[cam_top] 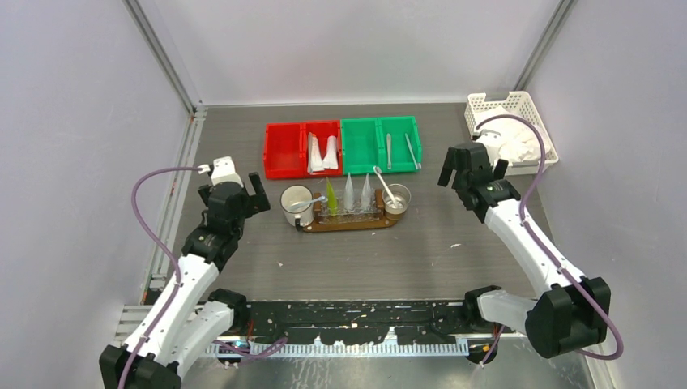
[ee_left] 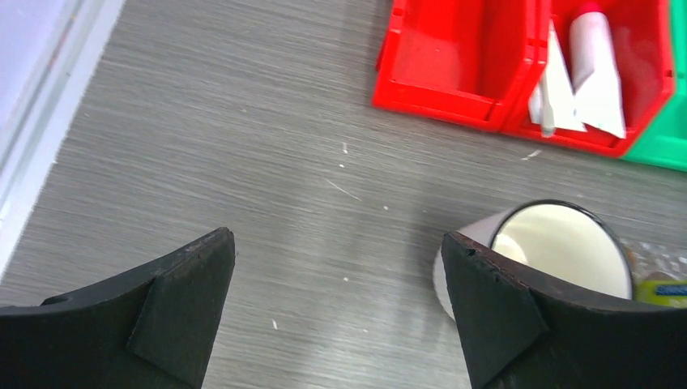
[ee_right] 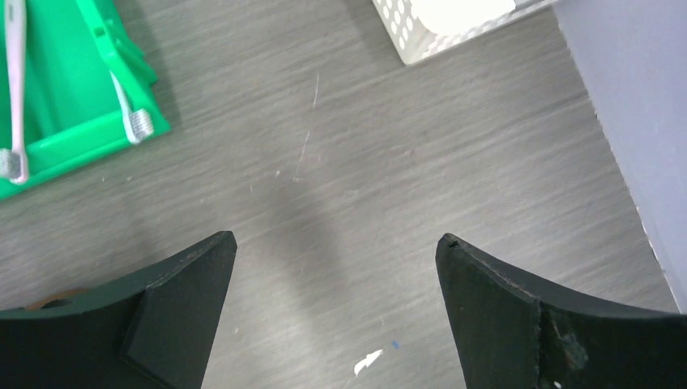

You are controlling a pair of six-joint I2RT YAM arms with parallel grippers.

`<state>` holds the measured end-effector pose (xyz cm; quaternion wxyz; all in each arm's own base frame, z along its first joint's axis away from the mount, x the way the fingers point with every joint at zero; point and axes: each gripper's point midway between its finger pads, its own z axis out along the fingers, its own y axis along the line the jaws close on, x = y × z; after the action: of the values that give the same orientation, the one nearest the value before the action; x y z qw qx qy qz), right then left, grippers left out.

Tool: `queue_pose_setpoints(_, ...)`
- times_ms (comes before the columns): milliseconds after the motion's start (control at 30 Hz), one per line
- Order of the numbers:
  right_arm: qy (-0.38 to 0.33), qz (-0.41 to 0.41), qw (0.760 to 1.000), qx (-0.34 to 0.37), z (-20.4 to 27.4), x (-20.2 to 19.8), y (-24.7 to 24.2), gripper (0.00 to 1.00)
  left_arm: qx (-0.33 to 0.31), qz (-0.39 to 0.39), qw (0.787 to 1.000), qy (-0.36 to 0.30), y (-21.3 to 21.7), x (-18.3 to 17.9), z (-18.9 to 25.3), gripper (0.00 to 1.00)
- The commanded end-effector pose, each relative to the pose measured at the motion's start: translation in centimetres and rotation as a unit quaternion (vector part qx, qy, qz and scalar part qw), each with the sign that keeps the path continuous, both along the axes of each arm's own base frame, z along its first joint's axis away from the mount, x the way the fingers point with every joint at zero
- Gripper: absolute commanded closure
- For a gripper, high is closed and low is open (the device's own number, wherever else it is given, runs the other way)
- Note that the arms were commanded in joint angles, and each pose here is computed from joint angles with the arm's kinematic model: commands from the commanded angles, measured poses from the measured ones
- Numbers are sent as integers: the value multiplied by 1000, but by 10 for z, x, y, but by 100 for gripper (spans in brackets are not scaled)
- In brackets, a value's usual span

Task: Prepare toiletry sets of a toothbrush and toothpaste on the tray

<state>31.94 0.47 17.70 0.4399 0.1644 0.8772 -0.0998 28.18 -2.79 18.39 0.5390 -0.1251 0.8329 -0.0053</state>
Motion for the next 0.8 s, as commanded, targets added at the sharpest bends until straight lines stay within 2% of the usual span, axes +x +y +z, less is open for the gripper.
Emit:
queue_pose_setpoints(0,-107,-2,994,-35,30,24,-13,0,49,35,996,-63,18,22,16,0)
queue_pose_setpoints(133,-183,-8,982,-41,26,31,-21,0,68,62,992,-84,27,32,5,0)
queue_pose_setpoints(300,-191,-35,980,-47,-10,35,-37,0,67,94,985,-130,42,32,-5,0)
queue_pose_setpoints(400,-198,-44,978,-47,-27,39,-44,0,43,97,988,-108,53,39,-25,0)
queue_pose_setpoints(600,-193,-56,978,-52,-50,50,-53,1,70,38,993,-83,50,65,-55,0)
queue_pose_setpoints(767,-193,-58,978,-47,-67,53,-54,1,62,-13,995,-77,40,82,-81,0)
